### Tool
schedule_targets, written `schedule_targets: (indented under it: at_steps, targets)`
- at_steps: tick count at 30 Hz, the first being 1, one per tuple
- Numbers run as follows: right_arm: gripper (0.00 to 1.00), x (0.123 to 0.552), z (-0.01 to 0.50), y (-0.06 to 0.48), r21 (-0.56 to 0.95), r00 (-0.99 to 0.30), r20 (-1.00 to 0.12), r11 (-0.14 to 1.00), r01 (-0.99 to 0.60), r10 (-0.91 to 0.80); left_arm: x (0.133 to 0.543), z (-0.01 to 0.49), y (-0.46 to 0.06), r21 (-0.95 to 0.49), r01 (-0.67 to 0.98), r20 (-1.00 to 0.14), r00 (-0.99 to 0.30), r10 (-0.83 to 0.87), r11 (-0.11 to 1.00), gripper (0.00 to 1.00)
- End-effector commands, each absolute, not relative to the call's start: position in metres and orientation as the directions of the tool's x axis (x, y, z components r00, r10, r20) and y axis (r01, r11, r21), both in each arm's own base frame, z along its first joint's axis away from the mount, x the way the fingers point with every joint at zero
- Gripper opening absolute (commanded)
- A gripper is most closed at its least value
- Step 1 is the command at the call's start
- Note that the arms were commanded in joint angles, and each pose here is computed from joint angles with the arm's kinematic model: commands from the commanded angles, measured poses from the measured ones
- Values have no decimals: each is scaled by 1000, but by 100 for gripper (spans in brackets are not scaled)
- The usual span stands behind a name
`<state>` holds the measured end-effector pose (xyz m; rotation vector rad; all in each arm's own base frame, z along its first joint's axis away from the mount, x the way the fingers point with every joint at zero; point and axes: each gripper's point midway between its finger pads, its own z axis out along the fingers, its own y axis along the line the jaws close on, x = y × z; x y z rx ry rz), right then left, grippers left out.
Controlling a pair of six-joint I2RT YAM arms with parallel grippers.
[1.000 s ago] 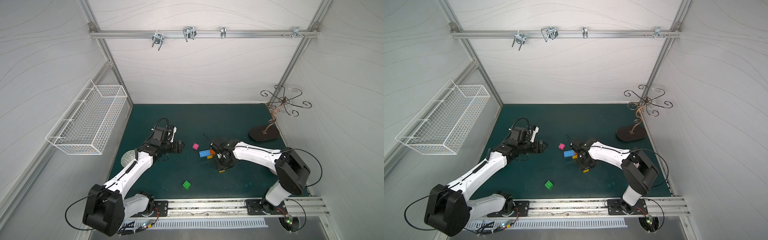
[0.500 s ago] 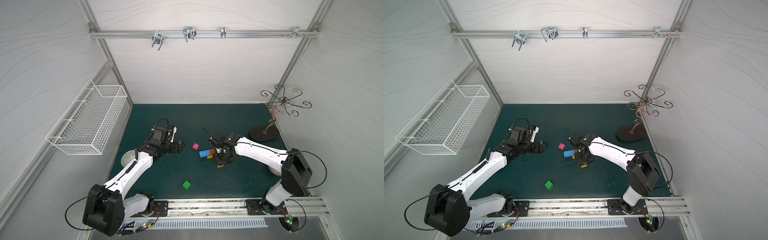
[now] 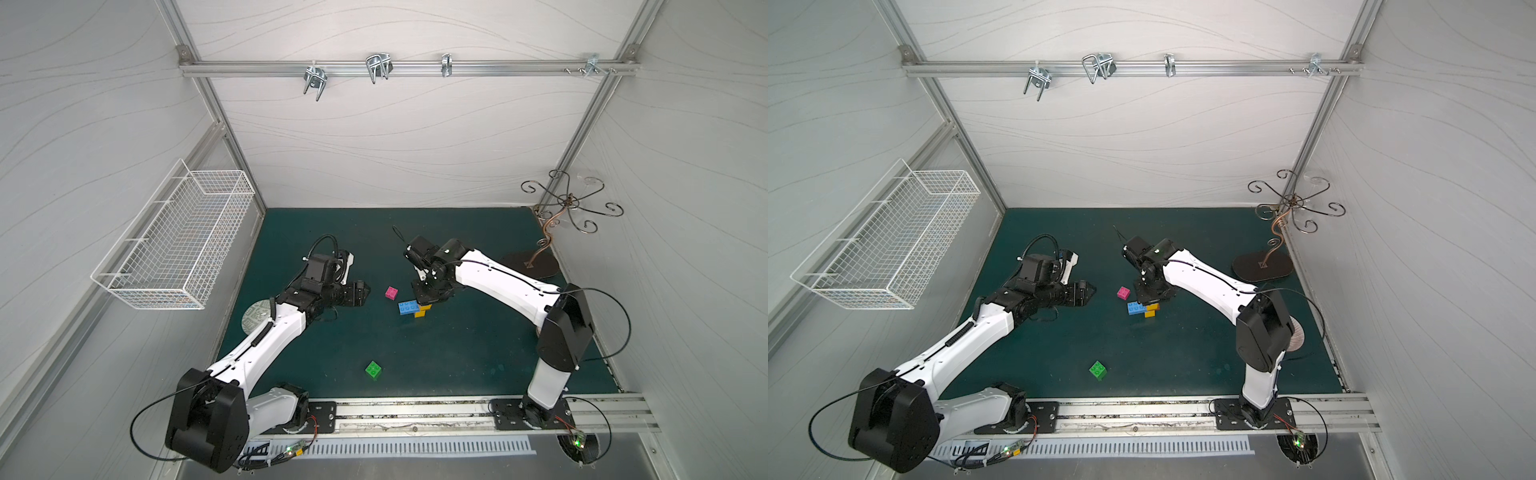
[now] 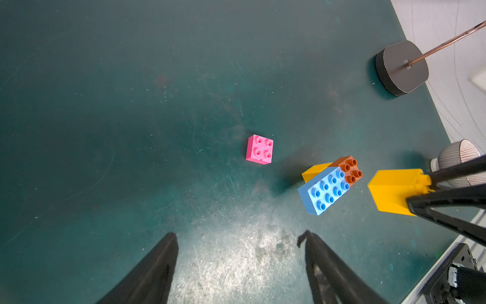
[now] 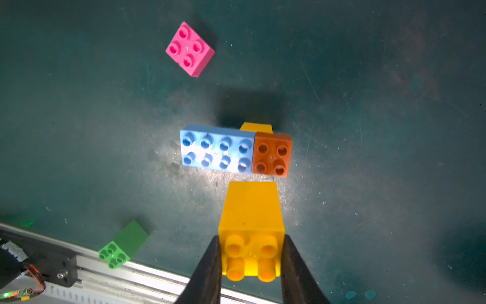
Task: Assemble the number 4 with lego
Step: Pick up the lego brick from the center of the board, then assemble the lego brick with the lego brick.
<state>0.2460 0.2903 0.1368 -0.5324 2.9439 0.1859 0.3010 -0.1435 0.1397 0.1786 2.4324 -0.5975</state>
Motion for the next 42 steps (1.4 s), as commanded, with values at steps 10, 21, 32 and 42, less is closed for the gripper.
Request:
schedule_targets:
  at_steps: [10, 21, 32, 42]
  targets:
    - [13, 251, 126, 294, 85, -929, -106, 928, -363, -354, 310, 152, -145, -379, 278, -636, -771, -31, 883, 78]
    - [12, 258, 113, 295, 59, -927, -109, 929, -366, -359, 310, 151, -145, -377, 276, -635, -772, -30, 884, 78]
    - [12, 268, 116, 292, 53, -934, -141, 939, -339, -329, 311, 150, -145, -377, 273, -634, -773, -31, 885, 78]
    - [11, 269, 108, 297, 84, -942, -118, 942, -324, -314, 311, 150, -144, -375, 272, -633, -774, -30, 886, 78]
